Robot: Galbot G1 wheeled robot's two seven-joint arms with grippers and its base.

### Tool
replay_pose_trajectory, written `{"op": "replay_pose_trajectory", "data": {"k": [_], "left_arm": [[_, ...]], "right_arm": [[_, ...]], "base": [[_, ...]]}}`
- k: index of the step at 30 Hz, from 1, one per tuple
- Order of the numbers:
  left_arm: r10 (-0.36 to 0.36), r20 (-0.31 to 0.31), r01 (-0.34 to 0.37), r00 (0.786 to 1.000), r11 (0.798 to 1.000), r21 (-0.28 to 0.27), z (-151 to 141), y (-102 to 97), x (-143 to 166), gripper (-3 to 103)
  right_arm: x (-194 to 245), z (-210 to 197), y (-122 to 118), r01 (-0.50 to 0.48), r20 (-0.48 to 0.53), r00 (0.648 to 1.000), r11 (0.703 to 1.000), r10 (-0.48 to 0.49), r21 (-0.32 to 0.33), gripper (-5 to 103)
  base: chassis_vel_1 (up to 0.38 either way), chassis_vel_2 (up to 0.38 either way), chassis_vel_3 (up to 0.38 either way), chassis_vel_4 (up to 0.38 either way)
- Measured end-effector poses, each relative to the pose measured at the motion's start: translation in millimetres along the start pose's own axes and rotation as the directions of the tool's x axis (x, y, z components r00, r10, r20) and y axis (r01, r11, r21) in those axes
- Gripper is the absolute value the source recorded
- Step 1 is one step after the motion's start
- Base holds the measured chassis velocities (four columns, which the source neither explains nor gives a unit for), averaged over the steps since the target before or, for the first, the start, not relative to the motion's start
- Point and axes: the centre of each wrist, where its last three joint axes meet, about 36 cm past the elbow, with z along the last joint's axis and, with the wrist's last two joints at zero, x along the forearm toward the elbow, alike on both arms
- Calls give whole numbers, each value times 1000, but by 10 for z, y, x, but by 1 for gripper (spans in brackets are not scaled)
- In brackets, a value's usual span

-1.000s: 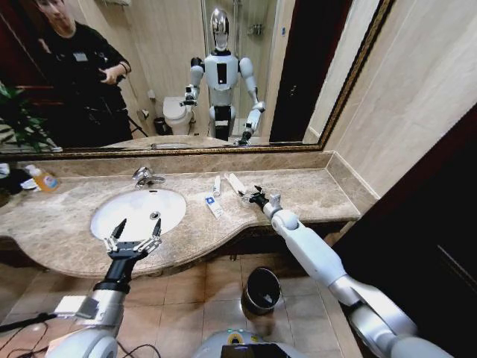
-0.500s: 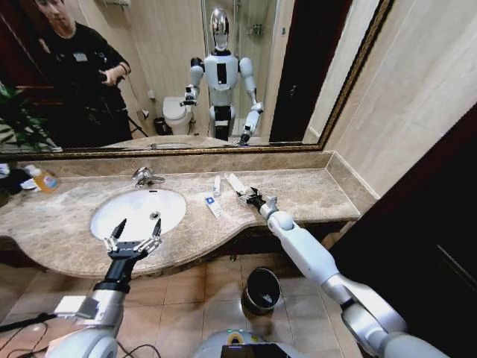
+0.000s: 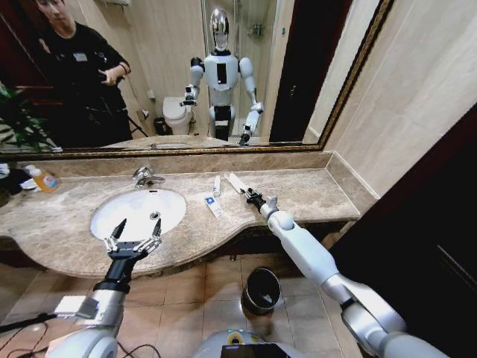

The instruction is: Pick up the trash from the sink and place it in the trash bin.

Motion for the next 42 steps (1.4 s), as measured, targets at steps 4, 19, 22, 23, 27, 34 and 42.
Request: {"op": "replay_pose_trajectory", "data": {"k": [4,19,22,23,27,34,42], "left_arm": [[0,0,0,1000,1000,0,0,0,0,100],[0,0,0,1000,1000,0,0,0,0,100],[0,0,0,1000,1000,0,0,0,0,100],[0,0,0,1000,1000,0,0,0,0,100],[0,0,0,1000,1000,0,0,0,0,100],[0,0,0,1000,1000,0,0,0,0,100],[0,0,0,1000,1000,0,0,0,0,100]], "right_arm": [[5,10,10,2,3,1000,1000,-2,4,9],[114,-129,48,22,33,999,1000,-22,14,0],[195,-167,36,23,35,999,1000,-23,17,0],[226,-175,29,22,36,999,1000,-23,19,0],[317,-188,-4,18,42,999,1000,-19,23,0],[542,-149,-87,12,53,999,1000,-13,17,0],[1027,4,-155,11,46,999,1000,-12,5,0]], "base": [[0,0,0,0],[0,0,0,0],[0,0,0,0],[0,0,0,0],[0,0,0,0],[0,0,0,0],[0,0,0,0]]}}
